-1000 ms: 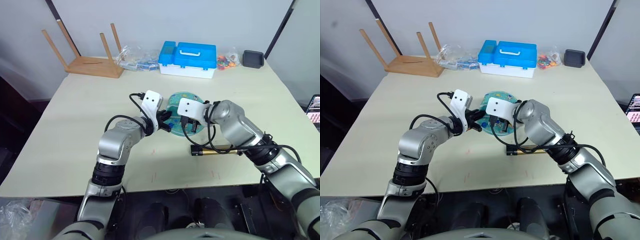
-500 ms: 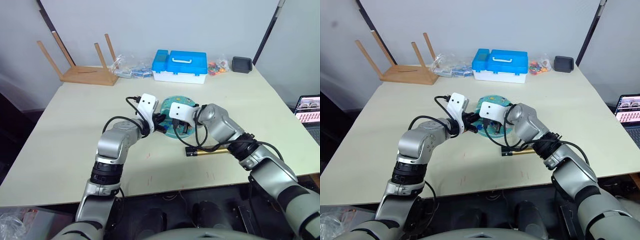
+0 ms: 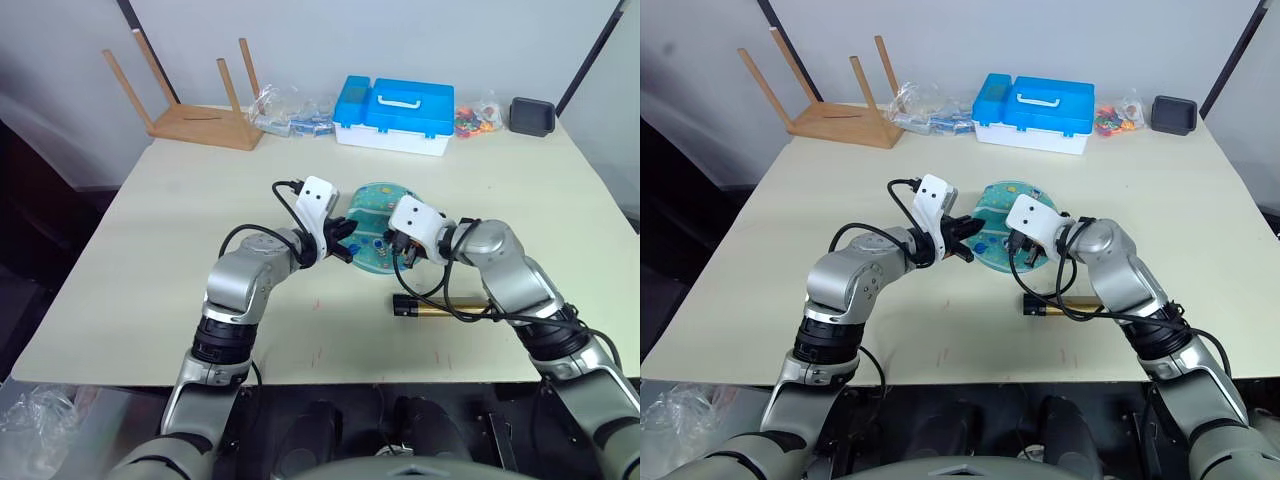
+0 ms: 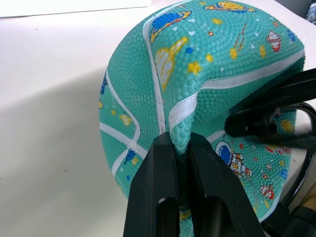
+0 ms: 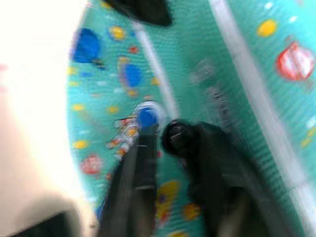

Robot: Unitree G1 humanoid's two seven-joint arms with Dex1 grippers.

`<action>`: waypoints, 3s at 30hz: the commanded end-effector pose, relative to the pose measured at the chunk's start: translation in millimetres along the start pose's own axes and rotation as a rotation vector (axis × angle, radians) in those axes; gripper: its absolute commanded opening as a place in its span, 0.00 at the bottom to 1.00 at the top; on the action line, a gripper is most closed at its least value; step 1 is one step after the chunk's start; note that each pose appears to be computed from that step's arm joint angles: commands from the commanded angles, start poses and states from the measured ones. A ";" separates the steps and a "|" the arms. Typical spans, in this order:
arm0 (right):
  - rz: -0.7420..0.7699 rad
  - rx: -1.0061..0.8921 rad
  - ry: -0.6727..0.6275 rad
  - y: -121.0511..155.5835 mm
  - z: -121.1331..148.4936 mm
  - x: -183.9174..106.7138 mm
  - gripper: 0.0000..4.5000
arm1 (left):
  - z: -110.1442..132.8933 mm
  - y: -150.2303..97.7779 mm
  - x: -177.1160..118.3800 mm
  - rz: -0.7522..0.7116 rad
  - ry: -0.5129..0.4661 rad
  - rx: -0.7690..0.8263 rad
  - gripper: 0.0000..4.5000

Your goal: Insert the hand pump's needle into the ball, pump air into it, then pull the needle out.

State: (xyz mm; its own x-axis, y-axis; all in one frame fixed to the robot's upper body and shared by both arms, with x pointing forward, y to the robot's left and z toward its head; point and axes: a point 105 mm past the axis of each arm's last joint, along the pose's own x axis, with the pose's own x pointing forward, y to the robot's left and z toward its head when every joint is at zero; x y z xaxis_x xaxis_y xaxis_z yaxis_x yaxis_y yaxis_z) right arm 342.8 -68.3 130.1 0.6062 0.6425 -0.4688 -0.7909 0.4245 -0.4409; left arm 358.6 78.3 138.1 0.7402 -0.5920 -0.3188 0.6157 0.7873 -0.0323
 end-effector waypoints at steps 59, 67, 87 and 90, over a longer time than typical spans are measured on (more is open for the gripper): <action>-0.108 0.183 -0.073 36.6 -45.2 -224.6 1.00 | 15.9 -117.0 -12.8 -0.790 0.338 0.525 0.77; -0.123 0.216 -0.026 38.1 -59.2 -227.8 1.00 | 11.0 -137.9 22.6 -0.817 0.435 0.677 0.85; -0.182 0.251 0.000 51.4 -70.9 -215.7 1.00 | -34.3 -177.3 88.7 -0.918 0.600 0.849 0.85; -0.192 0.256 0.005 52.2 -72.2 -214.3 1.00 | -42.6 -180.6 92.3 -0.915 0.608 0.863 0.85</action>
State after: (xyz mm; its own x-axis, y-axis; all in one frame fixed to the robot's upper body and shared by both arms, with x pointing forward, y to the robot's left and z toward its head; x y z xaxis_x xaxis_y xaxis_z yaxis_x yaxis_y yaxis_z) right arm 178.0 -231.9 148.2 0.7361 0.5386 -0.4100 -0.6646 0.6900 -0.2867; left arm 312.7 -93.9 68.8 -0.0975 -0.4742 -0.8750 0.9619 -0.2704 0.0393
